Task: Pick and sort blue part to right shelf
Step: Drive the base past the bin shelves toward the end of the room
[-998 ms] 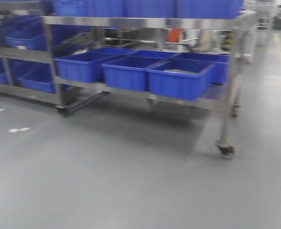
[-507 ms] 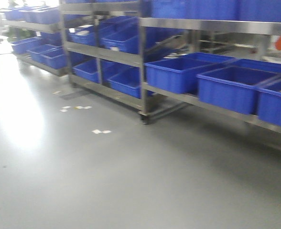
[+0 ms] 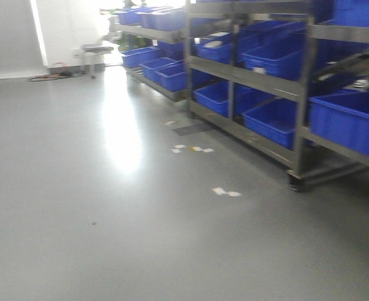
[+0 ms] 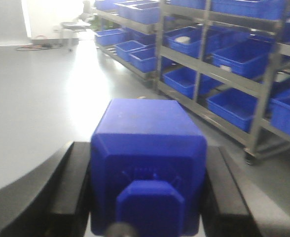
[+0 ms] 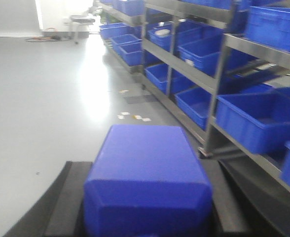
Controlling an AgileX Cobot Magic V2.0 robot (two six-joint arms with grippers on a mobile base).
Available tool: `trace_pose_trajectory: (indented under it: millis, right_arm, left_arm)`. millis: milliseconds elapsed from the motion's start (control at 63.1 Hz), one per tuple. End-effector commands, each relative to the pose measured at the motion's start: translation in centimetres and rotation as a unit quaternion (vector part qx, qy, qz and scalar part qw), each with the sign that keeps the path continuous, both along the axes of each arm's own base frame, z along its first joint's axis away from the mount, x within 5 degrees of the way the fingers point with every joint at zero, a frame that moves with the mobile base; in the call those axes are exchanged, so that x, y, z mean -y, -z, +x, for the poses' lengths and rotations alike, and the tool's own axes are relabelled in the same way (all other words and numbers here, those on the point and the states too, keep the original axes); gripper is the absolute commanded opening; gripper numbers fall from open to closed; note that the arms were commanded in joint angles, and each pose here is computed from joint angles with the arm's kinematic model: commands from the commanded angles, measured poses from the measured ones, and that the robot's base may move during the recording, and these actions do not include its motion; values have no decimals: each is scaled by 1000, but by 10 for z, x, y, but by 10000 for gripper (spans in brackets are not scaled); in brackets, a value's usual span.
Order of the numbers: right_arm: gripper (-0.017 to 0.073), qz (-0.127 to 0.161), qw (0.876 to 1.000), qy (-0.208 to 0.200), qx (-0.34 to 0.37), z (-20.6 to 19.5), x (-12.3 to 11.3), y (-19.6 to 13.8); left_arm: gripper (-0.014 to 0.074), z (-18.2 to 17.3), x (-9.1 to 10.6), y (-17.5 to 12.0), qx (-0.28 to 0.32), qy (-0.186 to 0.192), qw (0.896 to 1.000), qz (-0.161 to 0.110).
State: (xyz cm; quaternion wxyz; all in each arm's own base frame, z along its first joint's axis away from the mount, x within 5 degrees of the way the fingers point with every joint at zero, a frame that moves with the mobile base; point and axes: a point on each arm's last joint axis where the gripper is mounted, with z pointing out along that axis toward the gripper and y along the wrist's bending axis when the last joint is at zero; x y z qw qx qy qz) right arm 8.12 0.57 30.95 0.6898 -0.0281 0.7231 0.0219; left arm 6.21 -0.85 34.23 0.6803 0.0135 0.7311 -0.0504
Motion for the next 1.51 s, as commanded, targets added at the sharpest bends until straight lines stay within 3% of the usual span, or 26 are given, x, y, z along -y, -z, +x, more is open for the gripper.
trace_pose_trajectory:
  millis: [0, 1489]
  right_arm:
    - [444, -6, 998, 3, 58, -1, 1, -18]
    - [444, -6, 998, 3, 58, -1, 1, -18]
  left_arm:
    - [407, -1, -1, -17, 55, -8, 998, -10]
    - [407, -1, -1, -17, 55, -8, 998, -10]
